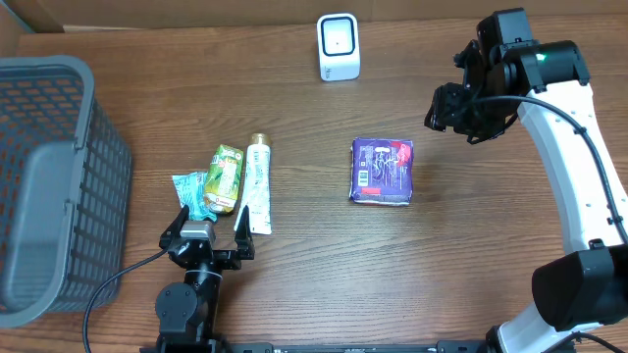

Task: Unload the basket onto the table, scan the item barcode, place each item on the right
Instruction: 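Raise the right gripper up and away from the pack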

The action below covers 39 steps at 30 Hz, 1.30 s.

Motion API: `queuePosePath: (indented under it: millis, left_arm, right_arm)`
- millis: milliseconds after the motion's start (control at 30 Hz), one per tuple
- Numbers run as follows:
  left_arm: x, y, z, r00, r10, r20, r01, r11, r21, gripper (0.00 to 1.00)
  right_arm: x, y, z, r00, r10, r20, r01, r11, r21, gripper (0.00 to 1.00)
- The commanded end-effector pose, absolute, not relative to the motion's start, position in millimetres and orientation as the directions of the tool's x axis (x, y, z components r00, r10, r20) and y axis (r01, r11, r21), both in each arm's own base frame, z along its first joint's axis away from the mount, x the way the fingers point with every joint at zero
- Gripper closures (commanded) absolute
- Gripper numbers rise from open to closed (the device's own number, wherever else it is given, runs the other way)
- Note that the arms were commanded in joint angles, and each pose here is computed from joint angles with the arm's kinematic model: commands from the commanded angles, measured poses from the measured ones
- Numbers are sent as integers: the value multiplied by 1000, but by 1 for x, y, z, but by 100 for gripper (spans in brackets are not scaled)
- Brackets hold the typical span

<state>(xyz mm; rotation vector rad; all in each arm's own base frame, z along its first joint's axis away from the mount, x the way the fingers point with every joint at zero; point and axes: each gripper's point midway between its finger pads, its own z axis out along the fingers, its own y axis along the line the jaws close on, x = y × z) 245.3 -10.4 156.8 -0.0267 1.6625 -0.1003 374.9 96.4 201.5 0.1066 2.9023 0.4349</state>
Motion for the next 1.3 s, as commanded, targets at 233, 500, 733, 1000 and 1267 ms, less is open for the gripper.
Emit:
queuePosePath:
  millis: [233,500,733,1000,1267]
  left_arm:
    - [245,-7,156,-88,-96,-992,27,995,-98,0]
    - [245,-7,156,-87,-96,-992,27,995,-98,0]
    - [245,-7,156,-88,-96,-992,27,995,-98,1]
    - [245,-7,156,-88,-96,-992,27,995,-98,1]
    - [245,-7,156,-88,-96,-992,27,995,-98,1]
  right_arm:
    - [378,99,216,-967,83,-241,5,951,308,39]
    - [376,99,200,-973,77,-216,8,953,303,39]
    - [378,100,201,-971,77,-227,5,952,305,37]
    - [379,100,201,-971,78,-228,5,952,305,37]
    - [378,99,201,-971,77,-225,5,953,304,36]
